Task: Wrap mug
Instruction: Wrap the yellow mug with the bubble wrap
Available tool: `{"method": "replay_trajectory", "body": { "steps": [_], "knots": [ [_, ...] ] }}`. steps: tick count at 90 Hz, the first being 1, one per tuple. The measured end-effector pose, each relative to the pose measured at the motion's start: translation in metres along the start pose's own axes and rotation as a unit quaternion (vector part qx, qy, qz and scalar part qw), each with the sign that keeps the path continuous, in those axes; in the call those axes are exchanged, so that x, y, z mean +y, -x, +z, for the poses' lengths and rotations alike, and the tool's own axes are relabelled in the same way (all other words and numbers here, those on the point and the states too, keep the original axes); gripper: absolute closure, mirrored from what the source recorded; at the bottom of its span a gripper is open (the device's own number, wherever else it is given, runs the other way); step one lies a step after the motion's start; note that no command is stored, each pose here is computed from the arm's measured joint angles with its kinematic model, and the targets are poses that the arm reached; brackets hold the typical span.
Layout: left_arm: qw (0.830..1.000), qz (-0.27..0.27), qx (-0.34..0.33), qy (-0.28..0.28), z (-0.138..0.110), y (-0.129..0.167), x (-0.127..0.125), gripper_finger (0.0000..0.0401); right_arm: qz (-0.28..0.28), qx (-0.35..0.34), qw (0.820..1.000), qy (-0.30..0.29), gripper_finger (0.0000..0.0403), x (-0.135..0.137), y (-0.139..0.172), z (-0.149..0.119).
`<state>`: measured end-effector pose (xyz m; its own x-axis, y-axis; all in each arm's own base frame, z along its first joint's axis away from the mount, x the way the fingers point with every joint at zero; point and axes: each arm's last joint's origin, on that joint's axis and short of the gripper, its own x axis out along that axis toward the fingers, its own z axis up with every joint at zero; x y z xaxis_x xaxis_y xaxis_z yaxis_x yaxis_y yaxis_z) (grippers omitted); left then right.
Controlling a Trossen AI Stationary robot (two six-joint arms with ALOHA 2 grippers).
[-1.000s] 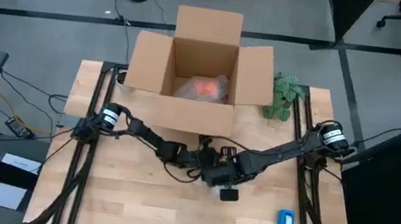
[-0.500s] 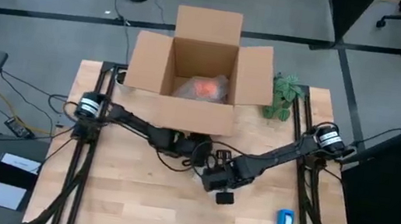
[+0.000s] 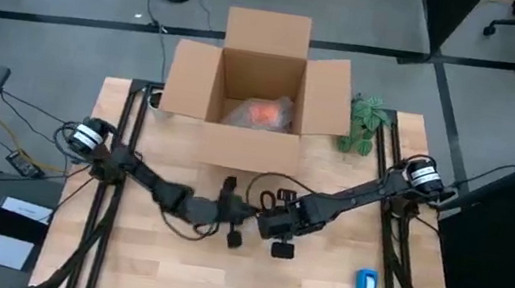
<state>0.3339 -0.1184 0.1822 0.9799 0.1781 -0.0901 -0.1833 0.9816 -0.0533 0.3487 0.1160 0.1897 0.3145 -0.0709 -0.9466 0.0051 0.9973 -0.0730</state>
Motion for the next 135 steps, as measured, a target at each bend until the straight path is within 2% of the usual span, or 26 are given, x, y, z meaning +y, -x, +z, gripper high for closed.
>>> {"method": "replay_trajectory", "body": {
  "steps": [16,43,56,74,110,120,135],
  "knots": [
    [1.0,-0.013,0.006,-0.012,-0.003,-0.003,-0.003,0.0401,0.017,-0.002,1.0,-0.018,0.0329,-0.006,0.003,0.007],
    [0.997,-0.061,0.017,0.037,-0.014,-0.007,-0.007,0.0401,0.025,-0.034,0.999,-0.032,0.0329,-0.01,0.007,0.019],
    [0.996,-0.059,0.024,0.056,-0.023,-0.013,-0.005,0.0401,0.024,-0.033,0.999,-0.036,0.0328,-0.01,0.007,0.019],
    [0.997,-0.055,0.039,0.042,-0.03,-0.015,-0.002,0.0401,0.025,-0.036,0.998,-0.048,0.0318,-0.01,0.008,0.019],
    [0.996,-0.042,0.064,0.038,-0.035,-0.017,0.004,0.0401,0.024,-0.011,0.997,-0.07,0.0296,-0.007,0.043,0.024],
    [0.997,-0.04,0.061,0.038,-0.035,-0.017,0.005,0.0401,0.024,-0.014,0.997,-0.066,0.0296,-0.008,0.043,0.025],
    [0.998,-0.042,0.041,0.022,-0.031,-0.018,0.005,0.0401,0.009,0.013,0.997,-0.071,0.0296,-0.018,0.024,0.015]
  ]
}}
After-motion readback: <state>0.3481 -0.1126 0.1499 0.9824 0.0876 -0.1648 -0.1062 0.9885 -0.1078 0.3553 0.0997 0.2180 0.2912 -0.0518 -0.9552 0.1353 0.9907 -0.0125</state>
